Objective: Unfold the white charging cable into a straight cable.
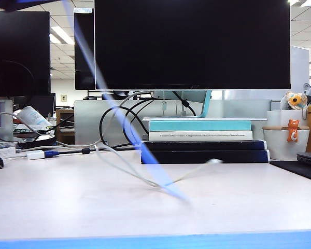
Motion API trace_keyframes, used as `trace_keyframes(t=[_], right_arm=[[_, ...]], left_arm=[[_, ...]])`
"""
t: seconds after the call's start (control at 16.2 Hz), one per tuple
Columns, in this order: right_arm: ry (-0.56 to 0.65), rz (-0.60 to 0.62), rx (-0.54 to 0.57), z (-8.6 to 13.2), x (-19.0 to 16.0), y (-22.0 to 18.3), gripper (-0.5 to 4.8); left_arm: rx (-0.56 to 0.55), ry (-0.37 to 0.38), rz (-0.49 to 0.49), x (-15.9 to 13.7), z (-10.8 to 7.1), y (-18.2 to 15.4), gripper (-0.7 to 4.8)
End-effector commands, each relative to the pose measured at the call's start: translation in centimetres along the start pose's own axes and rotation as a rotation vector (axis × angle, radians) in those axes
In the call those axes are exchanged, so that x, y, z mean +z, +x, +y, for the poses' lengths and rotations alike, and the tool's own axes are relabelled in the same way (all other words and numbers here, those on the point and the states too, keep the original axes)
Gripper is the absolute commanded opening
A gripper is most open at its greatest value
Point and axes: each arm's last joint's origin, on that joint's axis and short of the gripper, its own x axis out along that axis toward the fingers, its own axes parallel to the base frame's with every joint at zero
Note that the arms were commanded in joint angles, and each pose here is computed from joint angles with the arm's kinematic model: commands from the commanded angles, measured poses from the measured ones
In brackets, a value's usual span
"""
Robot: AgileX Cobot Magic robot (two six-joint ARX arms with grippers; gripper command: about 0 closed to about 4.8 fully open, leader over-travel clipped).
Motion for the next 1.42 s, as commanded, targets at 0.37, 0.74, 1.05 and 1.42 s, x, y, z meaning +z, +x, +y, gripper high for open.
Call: trace_keyframes(t=[0.37,0.74,1.05,1.42], right_arm=[[-0.091,-0.096,0.004,4.4,0.8,-4.8,-0.08],[-0.089,-0.232,-0.462,6.7,-1.8,-16.4,-0.08],[0.016,-0.326,-0.934,6.3,-4.5,-23.1,-0.07],[0.185,-0.093,-1.473,1.9,-5.7,-25.5,-0.08]], left_arm=[[0.455,0.172,0.041,-0.6,1.4,-0.3,1.2],[0.68,0.221,0.049,-0.6,1.9,-0.7,1.19],[0.74,0.25,0.129,-1.3,2.2,-0.9,1.2],[0.822,0.351,0.248,-2.4,2.6,-1.4,1.2]])
